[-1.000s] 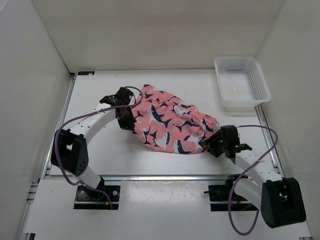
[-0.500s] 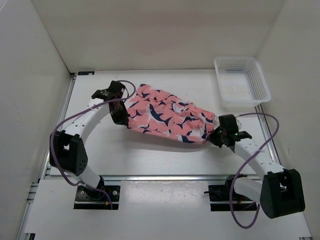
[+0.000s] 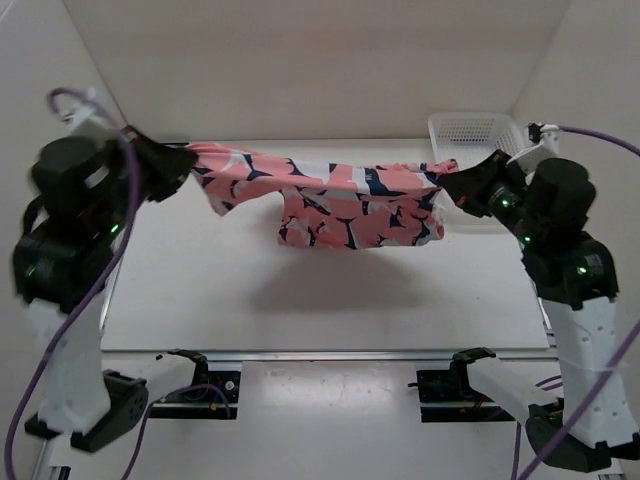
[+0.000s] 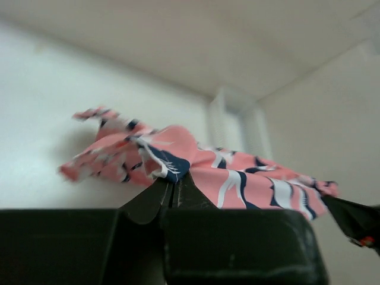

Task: Fold and stack the shorts
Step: Flatten the shorts out

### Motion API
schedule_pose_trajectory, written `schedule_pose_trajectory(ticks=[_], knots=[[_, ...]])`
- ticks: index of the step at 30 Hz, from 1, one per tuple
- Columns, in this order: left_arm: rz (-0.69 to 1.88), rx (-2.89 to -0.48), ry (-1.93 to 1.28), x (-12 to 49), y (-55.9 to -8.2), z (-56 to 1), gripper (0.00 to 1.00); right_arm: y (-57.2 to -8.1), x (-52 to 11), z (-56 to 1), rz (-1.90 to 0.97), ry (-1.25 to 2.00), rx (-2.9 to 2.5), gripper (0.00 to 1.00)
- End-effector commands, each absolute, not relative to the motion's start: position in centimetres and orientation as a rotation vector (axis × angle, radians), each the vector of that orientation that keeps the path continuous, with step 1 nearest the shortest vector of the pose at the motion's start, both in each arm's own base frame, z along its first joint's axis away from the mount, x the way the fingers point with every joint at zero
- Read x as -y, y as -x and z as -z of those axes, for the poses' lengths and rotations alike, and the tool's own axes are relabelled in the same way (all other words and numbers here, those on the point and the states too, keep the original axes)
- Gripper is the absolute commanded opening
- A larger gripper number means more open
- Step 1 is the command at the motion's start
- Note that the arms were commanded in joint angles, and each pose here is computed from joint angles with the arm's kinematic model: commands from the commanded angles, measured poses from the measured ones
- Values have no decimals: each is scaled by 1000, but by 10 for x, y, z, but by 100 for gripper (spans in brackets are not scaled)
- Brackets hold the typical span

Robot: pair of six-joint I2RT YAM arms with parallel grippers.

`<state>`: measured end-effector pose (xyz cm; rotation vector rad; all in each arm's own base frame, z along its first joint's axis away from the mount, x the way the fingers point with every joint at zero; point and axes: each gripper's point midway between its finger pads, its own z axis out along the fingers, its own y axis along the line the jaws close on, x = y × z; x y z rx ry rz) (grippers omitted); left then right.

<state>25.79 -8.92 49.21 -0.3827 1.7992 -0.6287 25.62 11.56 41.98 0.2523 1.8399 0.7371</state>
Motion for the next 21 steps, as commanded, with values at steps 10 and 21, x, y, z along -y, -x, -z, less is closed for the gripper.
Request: schedule_pose_trajectory(ticks=[10, 21], knots=[[561, -1242, 470, 1, -98, -620, 10, -116, -137, -548, -970, 251, -1549, 0], [429, -1346, 501, 5, -174, -609, 10, -172, -127, -509, -873, 53, -1694, 0]])
